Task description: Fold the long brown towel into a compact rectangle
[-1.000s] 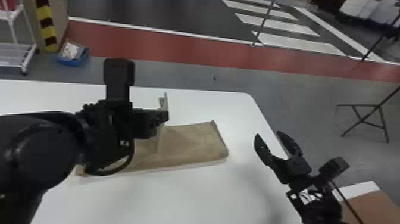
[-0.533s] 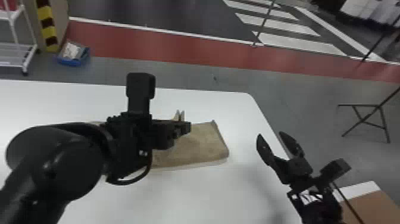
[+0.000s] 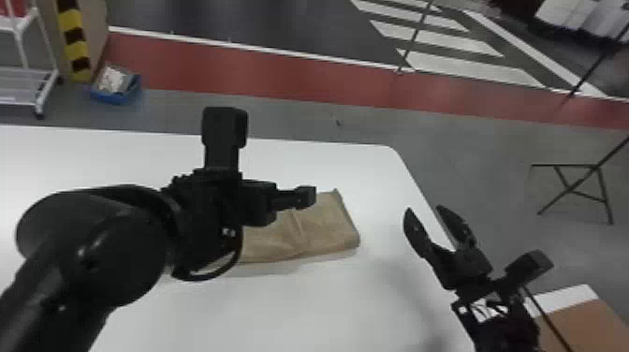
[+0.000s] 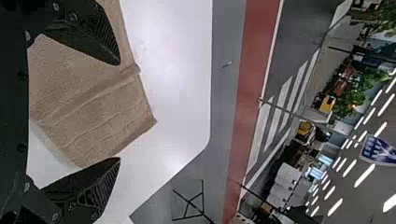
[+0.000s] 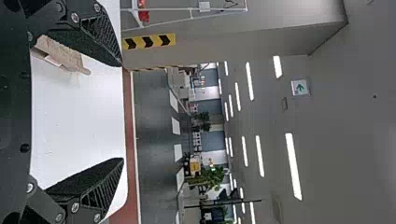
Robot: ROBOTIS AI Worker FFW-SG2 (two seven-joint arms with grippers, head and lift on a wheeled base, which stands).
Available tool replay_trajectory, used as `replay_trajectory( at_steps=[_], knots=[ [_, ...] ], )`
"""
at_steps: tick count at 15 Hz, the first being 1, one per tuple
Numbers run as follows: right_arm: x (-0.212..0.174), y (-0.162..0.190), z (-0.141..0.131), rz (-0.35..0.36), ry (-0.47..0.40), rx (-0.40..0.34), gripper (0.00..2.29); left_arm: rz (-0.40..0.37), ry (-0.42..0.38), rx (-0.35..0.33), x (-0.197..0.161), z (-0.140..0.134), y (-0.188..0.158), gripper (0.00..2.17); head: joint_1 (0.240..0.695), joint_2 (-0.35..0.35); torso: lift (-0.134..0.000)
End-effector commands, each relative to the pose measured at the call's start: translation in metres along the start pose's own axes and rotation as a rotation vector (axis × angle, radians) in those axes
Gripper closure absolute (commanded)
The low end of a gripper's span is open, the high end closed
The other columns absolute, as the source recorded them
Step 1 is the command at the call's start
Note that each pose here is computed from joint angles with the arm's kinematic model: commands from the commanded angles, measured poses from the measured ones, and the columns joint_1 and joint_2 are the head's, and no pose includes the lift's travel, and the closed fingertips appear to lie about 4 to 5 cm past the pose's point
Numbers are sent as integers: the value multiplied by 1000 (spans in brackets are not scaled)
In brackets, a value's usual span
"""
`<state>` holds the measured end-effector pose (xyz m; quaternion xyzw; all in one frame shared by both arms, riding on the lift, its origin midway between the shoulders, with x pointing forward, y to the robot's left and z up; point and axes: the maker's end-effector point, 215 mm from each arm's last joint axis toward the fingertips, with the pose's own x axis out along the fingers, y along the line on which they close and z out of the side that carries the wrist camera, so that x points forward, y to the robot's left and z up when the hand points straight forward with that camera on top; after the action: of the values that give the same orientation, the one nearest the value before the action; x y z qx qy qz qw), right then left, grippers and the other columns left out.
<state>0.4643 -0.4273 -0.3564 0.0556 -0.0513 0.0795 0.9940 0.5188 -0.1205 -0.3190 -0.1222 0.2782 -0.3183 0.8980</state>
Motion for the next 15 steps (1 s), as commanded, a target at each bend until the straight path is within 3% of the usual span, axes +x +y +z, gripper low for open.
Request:
replay_trajectory(
  at_steps=[1, 4, 6, 7, 8, 10, 13, 15],
  knots=[
    [14, 18, 1, 25, 31, 24, 292, 117, -100, 62, -18, 33, 49, 33, 695, -350, -124],
    [46, 68, -16, 70, 159, 38, 316, 337, -241, 125, -69, 70, 171, 36, 691, -350, -124],
    [65, 107, -50, 114, 324, 56, 316, 463, -333, 194, -113, 87, 227, 93, 692, -349, -124],
    [73, 122, -62, 119, 383, 47, 316, 516, -370, 244, -131, 92, 240, 93, 694, -302, -124],
    [80, 133, -73, 123, 430, 54, 316, 559, -405, 277, -147, 96, 252, 93, 695, -202, -124],
    [92, 160, -93, 135, 524, 67, 316, 595, -502, 340, -169, 109, 255, 93, 695, -133, -124],
    [105, 192, -102, 156, 555, 53, 350, 598, -527, 333, -181, 99, 258, 93, 695, -62, -124],
    [101, 195, -112, 151, 591, 56, 404, 588, -544, 347, -183, 98, 253, 97, 695, -21, -124]
  ],
)
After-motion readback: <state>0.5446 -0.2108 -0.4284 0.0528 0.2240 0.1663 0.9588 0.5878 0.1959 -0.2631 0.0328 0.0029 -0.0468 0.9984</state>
